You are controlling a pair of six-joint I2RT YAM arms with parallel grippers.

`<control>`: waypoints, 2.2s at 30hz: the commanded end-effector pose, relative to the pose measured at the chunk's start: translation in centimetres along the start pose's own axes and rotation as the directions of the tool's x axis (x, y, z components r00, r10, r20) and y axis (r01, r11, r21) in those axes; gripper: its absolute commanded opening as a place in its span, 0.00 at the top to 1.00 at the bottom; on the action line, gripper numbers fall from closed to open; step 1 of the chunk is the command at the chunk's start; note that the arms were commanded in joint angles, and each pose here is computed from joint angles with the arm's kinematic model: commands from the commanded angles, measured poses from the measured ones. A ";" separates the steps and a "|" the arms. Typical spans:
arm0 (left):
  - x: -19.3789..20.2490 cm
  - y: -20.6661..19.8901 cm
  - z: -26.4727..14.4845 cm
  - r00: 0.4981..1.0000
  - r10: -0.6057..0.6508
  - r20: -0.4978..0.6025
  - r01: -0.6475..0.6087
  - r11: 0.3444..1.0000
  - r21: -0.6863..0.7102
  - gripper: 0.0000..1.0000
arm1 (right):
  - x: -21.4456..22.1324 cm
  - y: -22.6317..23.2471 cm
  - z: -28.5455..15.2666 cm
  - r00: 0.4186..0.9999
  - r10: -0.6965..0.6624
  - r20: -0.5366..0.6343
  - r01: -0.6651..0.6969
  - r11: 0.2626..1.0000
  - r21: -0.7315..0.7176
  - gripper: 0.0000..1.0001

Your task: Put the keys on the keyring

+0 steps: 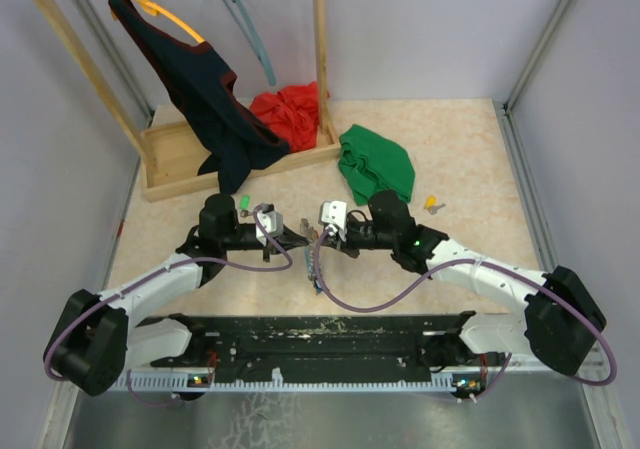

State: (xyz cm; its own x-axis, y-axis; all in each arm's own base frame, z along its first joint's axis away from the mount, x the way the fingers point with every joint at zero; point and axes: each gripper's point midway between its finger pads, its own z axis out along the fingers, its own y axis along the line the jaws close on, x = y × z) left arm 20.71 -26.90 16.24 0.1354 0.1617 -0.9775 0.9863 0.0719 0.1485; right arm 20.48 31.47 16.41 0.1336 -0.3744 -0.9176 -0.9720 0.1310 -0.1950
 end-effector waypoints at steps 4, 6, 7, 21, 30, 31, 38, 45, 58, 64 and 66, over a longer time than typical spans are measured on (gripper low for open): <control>-1.7 0.2 0.1 0.997 0.060 0.046 -0.061 0.998 0.021 1.00 | -3.0 -0.6 -0.2 0.995 -0.057 0.084 0.055 0.998 0.018 1.00; -1.6 0.2 0.2 0.997 0.059 0.045 -0.060 0.998 0.024 1.00 | -3.0 -0.6 -0.1 0.995 -0.057 0.087 0.056 0.998 0.016 1.00; -1.7 0.2 0.2 0.997 0.060 0.046 -0.061 0.998 0.026 1.00 | -3.1 -0.5 -0.1 0.994 -0.057 0.091 0.056 0.998 0.015 1.00; -1.6 -0.2 0.4 0.998 0.050 0.050 -0.053 0.997 0.057 1.00 | -3.8 -0.3 0.1 0.990 -0.073 0.120 0.075 0.997 -0.012 1.00; -1.6 -0.2 0.3 0.998 0.048 0.050 -0.051 0.997 0.056 1.00 | -4.0 0.0 0.4 0.990 -0.074 0.120 0.078 0.997 -0.025 1.00; -1.7 -0.1 0.3 0.997 0.050 0.051 -0.053 0.997 0.055 1.00 | -4.0 0.0 0.4 0.990 -0.074 0.119 0.077 0.997 -0.025 1.00; -1.6 0.0 0.4 0.998 0.038 0.045 -0.040 0.998 0.048 1.00 | -4.3 -0.1 0.4 0.989 -0.090 0.117 0.093 0.996 -0.018 1.00; -1.3 0.8 0.5 1.000 0.009 0.023 -0.009 1.000 0.012 1.00 | -3.9 0.0 0.6 0.989 -0.121 0.087 0.122 0.992 -0.011 1.00; -1.1 2.0 0.4 0.998 -0.063 0.001 0.063 0.998 -0.022 1.00 | -2.0 -0.1 0.8 0.984 -0.179 -0.009 0.179 0.984 0.014 1.00; -1.0 2.5 0.4 0.995 -0.102 0.005 0.102 0.994 -0.041 1.00 | -1.3 -0.1 0.9 0.979 -0.199 -0.037 0.200 0.979 0.025 1.00; -1.0 2.7 0.4 0.993 -0.119 0.006 0.119 0.992 -0.051 1.00 | -1.2 -0.2 1.0 0.978 -0.204 -0.044 0.206 0.978 0.026 1.00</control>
State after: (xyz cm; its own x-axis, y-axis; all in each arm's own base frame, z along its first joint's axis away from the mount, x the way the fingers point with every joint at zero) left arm 21.61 -26.94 15.21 -0.0180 0.1903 -0.9816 0.9945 0.1046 0.0020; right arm 20.49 31.84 15.73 0.2767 -0.4503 -0.8489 -0.9323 0.0884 -0.3508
